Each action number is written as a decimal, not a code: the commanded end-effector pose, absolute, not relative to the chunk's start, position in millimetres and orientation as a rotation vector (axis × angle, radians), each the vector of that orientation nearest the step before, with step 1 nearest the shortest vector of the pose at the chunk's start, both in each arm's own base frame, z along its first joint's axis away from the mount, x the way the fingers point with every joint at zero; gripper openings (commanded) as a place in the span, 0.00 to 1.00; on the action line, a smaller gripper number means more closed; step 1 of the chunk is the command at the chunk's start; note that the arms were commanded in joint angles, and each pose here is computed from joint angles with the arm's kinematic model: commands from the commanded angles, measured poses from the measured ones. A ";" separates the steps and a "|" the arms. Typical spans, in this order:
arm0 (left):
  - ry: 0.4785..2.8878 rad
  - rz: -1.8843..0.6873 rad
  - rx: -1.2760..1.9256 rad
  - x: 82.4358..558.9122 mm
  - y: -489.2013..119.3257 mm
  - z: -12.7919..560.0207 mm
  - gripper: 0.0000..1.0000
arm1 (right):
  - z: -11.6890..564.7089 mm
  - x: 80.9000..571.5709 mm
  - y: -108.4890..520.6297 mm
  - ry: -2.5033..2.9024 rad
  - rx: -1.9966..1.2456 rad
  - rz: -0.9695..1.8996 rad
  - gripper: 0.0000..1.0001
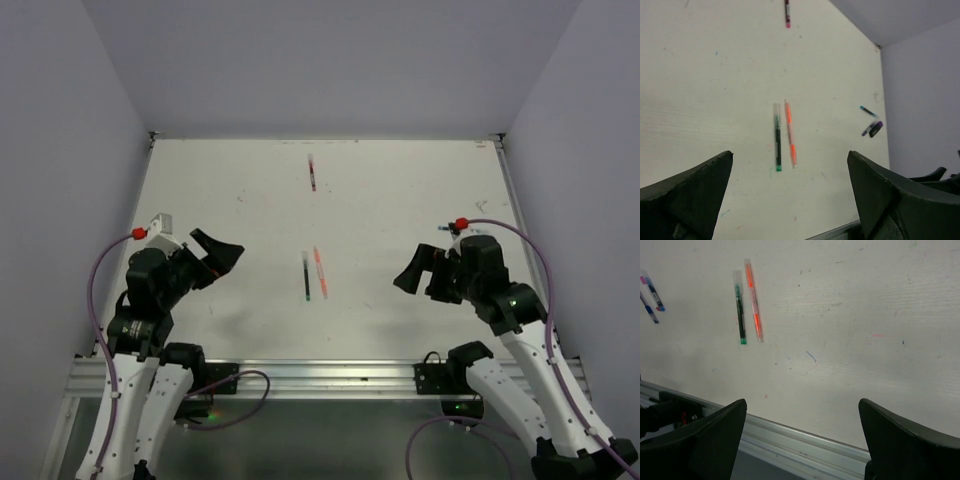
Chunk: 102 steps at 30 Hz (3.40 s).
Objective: Open the pen caps
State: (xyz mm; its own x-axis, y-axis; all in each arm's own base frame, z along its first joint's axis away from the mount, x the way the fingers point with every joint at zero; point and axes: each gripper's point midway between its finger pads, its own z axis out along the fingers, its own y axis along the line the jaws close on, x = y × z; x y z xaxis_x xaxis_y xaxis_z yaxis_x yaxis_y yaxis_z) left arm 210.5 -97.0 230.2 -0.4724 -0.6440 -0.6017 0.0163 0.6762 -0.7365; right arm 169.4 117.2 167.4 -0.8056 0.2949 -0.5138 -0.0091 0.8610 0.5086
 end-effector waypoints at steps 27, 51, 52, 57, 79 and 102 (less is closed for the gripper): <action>2.117 -0.830 -0.361 223.9 -108.1 184.4 0.94 | 127.7 295.7 232.2 2.466 -0.168 0.387 0.99; 2.149 -0.819 -0.244 223.6 -111.7 182.7 0.84 | 48.1 288.3 321.9 2.667 -0.372 0.478 0.50; 2.152 -0.819 -0.242 223.8 -111.7 183.2 0.83 | 48.4 289.7 324.8 2.650 -0.368 0.495 0.47; 2.147 -0.825 -0.230 222.5 -112.8 188.0 0.83 | 39.5 287.2 328.8 2.654 -0.379 0.475 0.43; 2.126 -0.877 -0.193 218.0 -119.5 198.7 0.83 | 24.9 287.3 299.2 2.603 -0.403 0.189 0.00; 1.977 -1.200 -0.102 255.0 -225.1 210.5 0.71 | 140.7 203.8 322.3 2.346 -0.527 0.964 0.00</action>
